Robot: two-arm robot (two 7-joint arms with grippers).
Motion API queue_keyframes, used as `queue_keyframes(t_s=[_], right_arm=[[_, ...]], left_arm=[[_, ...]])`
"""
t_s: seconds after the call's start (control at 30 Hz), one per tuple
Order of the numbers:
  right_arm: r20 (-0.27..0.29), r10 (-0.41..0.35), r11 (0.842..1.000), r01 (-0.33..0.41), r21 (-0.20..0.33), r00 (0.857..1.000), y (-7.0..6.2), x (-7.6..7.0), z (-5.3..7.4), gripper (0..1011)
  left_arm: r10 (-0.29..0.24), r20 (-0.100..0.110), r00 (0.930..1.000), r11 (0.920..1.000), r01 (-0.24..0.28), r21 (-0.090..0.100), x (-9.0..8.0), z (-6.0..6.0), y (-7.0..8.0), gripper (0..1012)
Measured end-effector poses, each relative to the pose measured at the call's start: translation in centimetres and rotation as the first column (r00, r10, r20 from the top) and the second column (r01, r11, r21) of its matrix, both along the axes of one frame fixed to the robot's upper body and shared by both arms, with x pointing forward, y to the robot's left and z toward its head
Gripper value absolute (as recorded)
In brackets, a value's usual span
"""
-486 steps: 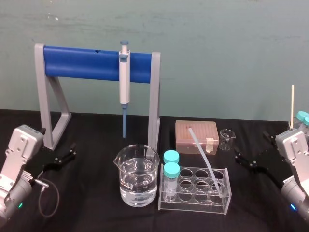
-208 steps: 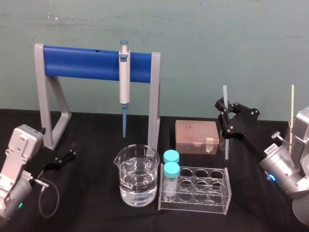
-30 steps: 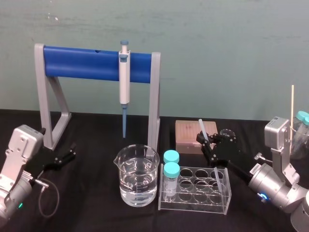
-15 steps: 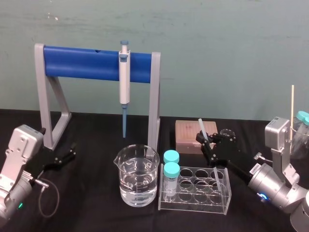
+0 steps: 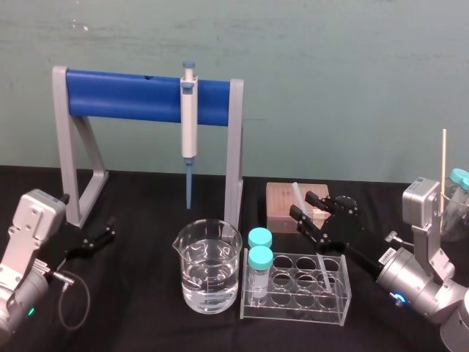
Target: Pick up the stirring rod with one hand, then place it down.
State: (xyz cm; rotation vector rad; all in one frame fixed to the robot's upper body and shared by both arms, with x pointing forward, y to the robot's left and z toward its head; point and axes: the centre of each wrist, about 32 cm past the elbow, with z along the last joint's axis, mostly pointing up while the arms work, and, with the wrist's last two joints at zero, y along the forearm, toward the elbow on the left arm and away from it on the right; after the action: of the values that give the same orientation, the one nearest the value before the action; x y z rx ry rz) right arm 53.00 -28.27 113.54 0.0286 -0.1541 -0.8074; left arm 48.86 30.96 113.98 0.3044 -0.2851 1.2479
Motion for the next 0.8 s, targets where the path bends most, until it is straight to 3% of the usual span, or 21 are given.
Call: queue_keyframes(t_s=[0.07,0.63,0.8], right_arm=[[0.000,0.000,1.000,0.000,0.000,1.000,0.00,0.00,0.00,488],[0.001,0.001,1.000,-0.001,0.000,1.000,0.00,0.00,0.00,990],[0.001,0.001,1.000,-0.001,0.000,1.000,0.00,0.00,0.00,1003]], left_arm=[[0.000,0.000,1.0000,1.0000,0.000,0.000,0.00,0.00,0.00,1000],[0.000,0.000,1.0000,1.0000,0.000,0.000,0.00,0.00,0.00,1000],[0.000,0.000,1.0000,1.0000,0.000,0.000,0.00,0.00,0.00,1000]])
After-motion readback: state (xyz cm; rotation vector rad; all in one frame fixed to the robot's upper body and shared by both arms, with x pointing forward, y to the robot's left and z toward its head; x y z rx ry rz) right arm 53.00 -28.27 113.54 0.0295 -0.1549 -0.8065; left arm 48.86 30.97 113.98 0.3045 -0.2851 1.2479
